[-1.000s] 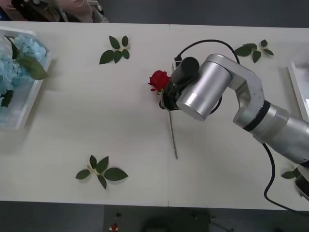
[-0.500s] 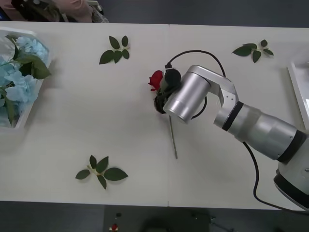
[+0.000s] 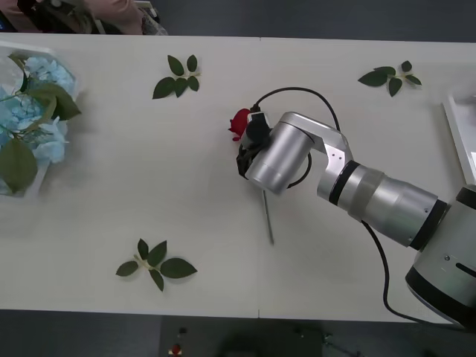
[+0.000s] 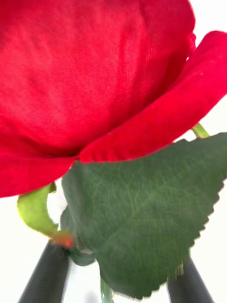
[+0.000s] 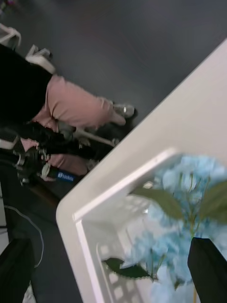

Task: Put the red flowers into the right box and the blue flowers into the left box

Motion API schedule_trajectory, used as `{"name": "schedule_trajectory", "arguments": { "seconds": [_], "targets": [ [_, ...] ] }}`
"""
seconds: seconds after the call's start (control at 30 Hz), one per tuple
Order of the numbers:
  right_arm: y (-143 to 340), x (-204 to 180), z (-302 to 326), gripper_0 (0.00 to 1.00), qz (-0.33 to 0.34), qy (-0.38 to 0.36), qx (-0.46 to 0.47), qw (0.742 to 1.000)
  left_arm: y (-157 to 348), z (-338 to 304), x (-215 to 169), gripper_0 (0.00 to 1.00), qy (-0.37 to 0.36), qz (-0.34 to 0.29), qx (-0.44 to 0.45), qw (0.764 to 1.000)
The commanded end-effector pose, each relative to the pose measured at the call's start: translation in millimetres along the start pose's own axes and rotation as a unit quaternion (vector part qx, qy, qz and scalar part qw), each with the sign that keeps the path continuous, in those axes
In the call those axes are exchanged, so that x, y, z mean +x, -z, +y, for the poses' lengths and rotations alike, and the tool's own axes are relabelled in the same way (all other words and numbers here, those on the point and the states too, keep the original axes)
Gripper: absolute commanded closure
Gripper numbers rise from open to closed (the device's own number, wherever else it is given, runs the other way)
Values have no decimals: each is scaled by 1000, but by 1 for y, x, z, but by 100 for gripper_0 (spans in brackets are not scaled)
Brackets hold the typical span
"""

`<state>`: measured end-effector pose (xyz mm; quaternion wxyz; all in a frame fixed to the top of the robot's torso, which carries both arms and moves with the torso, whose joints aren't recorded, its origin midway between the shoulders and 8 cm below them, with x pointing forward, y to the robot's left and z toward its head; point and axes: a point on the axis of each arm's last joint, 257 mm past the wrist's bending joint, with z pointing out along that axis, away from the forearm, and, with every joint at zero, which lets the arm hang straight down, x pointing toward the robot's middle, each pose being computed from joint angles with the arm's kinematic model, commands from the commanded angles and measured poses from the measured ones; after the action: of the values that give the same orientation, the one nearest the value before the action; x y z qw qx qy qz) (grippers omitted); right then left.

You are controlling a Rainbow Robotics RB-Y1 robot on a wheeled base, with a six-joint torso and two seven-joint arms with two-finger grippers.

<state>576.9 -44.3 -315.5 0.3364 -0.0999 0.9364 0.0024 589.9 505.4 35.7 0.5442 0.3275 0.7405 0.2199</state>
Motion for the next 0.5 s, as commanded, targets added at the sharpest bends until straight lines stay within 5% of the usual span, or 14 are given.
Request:
{"name": "schedule_trajectory", "arguments": {
  "seconds": [0.03, 0.3, 0.5],
  "targets": [
    [9, -23, 8, 100, -20, 31, -6, 999, 0, -27, -53, 6, 21, -59, 35, 997],
    [19, -48, -14, 100, -32, 12, -6, 999, 3, -152, -144, 6, 124, -169, 194, 958],
    [73, -92, -74, 100, -42, -20, -11, 999, -23, -241, -126, 4, 145, -147, 262, 943]
  ]
}}
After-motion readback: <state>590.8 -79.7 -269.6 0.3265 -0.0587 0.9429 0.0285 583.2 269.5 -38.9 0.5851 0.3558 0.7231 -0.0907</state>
